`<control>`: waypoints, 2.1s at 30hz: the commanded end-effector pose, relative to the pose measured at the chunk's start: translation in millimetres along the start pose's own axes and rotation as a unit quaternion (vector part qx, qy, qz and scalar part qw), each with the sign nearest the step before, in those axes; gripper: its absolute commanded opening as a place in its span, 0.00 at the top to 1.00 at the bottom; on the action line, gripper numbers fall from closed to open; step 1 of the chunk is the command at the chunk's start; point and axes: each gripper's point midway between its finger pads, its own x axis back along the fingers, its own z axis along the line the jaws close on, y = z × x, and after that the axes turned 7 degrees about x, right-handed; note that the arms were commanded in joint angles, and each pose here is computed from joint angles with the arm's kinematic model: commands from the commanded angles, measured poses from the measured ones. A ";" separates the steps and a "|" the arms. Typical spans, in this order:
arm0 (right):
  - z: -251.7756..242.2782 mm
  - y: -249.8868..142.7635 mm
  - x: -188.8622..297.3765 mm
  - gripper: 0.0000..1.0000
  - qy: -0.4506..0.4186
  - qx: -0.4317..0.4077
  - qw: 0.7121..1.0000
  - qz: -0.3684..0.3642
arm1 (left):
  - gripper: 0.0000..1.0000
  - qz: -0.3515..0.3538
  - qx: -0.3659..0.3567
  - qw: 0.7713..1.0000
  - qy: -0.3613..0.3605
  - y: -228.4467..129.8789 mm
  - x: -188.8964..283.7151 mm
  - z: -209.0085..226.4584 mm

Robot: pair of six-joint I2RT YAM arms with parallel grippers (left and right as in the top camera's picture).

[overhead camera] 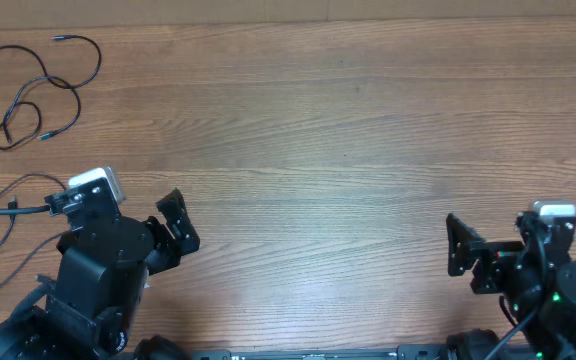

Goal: Untangle cables

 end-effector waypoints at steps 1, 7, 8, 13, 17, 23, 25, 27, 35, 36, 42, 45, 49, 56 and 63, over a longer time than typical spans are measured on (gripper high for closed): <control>-1.1 -12.1 -6.2 0.00 -0.002 0.029 0.999 -0.016 | 0.00 -0.011 0.009 1.000 0.002 5.0 2.6 0.8; 0.4 -25.5 -20.5 0.00 0.001 0.041 0.998 -0.050 | 0.00 -0.011 0.009 1.000 0.002 5.0 2.6 0.8; -0.3 -28.7 -24.8 0.00 0.000 0.040 0.998 -0.053 | 0.00 -0.011 0.009 1.000 0.002 5.0 2.6 0.8; -2.5 -33.4 -42.6 0.00 -0.004 0.042 0.996 -0.074 | 0.00 -0.011 0.009 1.000 0.002 5.0 2.6 0.8; 5.6 -33.9 -54.6 0.00 0.016 0.085 0.990 -0.109 | 0.00 -0.011 0.009 1.000 0.002 5.0 2.6 0.8; 5.6 -37.7 -65.7 0.00 0.015 0.089 0.982 -0.168 | 0.00 -0.011 0.009 1.000 0.002 5.0 2.6 0.8; 4.1 -38.3 -70.0 0.00 0.014 0.090 0.978 -0.187 | 0.00 -0.011 0.009 1.000 0.002 5.0 2.6 0.8; 1.8 -39.7 -74.2 0.00 0.012 0.090 0.976 -0.199 | 0.01 -0.011 0.009 1.000 0.001 5.1 2.6 0.7; -4.3 -37.8 -80.7 0.00 0.002 0.092 0.968 -0.234 | 0.00 -0.011 0.009 1.000 0.002 5.0 2.6 0.8; -4.3 -38.2 -81.2 0.00 0.002 0.092 0.967 -0.236 | 0.00 -0.011 0.009 1.000 0.002 5.0 2.6 0.8; -3.7 -42.5 -81.2 0.00 0.001 0.094 0.965 -0.246 | 0.00 -0.011 0.009 1.000 0.002 5.0 2.6 0.8; -3.1 -45.2 -81.2 0.00 0.002 0.095 0.963 -0.251 | 0.01 -0.011 0.009 1.000 0.002 5.0 2.6 0.8; -0.7 -51.9 -85.9 0.00 0.011 0.094 0.964 -0.248 | 0.00 -0.011 0.009 1.000 0.002 5.0 2.6 0.8; 6.4 -61.8 -93.9 0.00 0.025 0.097 0.965 -0.242 | 0.00 -0.011 0.009 1.000 0.002 5.0 2.6 0.8; 7.3 -68.0 -99.9 0.00 0.026 0.095 0.965 -0.244 | 0.00 -0.011 0.009 1.000 0.002 5.0 2.6 0.8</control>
